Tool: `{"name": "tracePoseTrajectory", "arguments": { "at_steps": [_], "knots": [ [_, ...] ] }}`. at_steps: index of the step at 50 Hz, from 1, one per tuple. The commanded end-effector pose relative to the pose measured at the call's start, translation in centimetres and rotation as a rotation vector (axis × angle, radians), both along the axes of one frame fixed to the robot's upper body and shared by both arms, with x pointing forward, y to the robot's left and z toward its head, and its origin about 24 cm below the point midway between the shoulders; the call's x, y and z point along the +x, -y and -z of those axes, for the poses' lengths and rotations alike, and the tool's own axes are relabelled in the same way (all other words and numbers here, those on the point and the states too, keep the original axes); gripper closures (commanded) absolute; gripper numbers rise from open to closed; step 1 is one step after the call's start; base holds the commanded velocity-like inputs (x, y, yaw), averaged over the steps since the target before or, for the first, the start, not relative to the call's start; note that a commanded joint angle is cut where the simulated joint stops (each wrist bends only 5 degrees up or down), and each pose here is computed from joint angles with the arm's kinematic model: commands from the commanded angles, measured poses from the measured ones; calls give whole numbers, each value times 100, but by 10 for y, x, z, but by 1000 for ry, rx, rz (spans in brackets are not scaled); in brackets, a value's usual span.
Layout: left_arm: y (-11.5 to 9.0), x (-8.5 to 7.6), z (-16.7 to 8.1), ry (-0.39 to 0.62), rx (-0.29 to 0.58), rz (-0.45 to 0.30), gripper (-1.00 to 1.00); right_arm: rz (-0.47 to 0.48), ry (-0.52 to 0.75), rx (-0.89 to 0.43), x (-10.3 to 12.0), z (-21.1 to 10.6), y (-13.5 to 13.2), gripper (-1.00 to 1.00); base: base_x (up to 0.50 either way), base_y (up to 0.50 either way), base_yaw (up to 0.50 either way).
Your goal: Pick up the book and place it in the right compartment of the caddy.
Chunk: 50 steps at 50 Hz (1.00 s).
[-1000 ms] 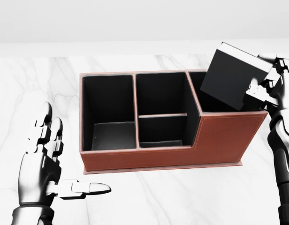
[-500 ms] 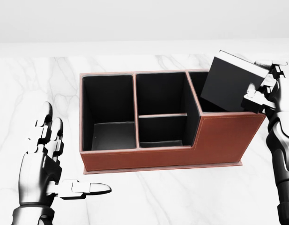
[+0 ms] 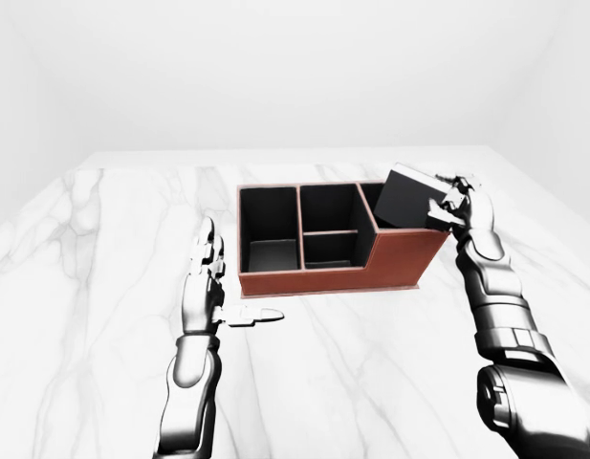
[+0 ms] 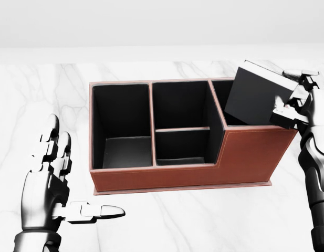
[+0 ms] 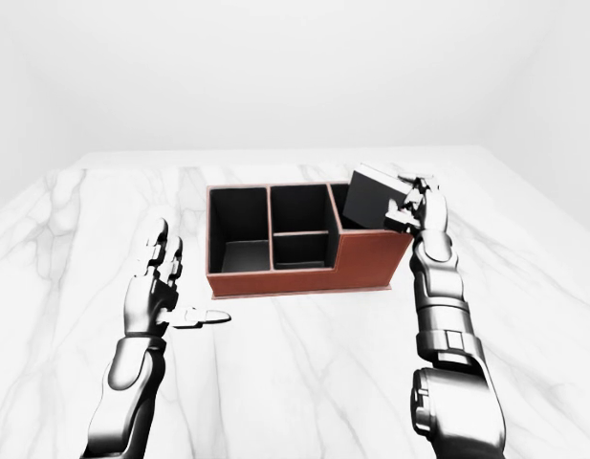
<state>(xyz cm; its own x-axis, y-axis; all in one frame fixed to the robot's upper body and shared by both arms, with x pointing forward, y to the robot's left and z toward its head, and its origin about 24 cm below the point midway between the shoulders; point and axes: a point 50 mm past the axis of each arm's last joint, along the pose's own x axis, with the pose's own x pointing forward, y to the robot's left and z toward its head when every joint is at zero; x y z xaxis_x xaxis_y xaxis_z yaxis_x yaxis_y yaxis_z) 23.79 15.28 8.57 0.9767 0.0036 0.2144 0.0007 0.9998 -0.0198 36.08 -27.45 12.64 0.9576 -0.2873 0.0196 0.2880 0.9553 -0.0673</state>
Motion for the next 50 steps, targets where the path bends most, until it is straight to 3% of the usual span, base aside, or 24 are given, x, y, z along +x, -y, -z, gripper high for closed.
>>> {"name": "tracePoseTrajectory", "arguments": {
  "at_steps": [1, 2, 3, 21, 29, 34, 50],
  "knots": [
    [0, 0, 1, 0, 1, 1, -100, 5, 70, 46, 1, -15, 1, -53, 0, 0, 0],
    [0, 0, 1, 0, 1, 1, -100, 6, 69, 46, 0, -14, 1, -53, 0, 0, 0],
    [0, 1, 1, -1, 1, 1, -100, 7, 69, 48, 1, -15, 2, -100, 0, 0, 0],
    [1, 0, 1, -2, 1, 1, -100, 7, 69, 45, 2, -17, 2, -100, 0, 0, 0],
    [0, 1, 2, -3, 2, 0, -100, -7, 355, 3, -8, -90, 0, -100, 0, 0, 0],
    [0, 1, 1, -3, 2, 1, -100, -23, 571, -25, -27, -143, -3, -100, 0, 0, 0],
    [1, 1, 2, -3, 4, 3, -100, -20, 846, -36, -64, -207, -2, -100, 0, 0, 0]
  ]
}}
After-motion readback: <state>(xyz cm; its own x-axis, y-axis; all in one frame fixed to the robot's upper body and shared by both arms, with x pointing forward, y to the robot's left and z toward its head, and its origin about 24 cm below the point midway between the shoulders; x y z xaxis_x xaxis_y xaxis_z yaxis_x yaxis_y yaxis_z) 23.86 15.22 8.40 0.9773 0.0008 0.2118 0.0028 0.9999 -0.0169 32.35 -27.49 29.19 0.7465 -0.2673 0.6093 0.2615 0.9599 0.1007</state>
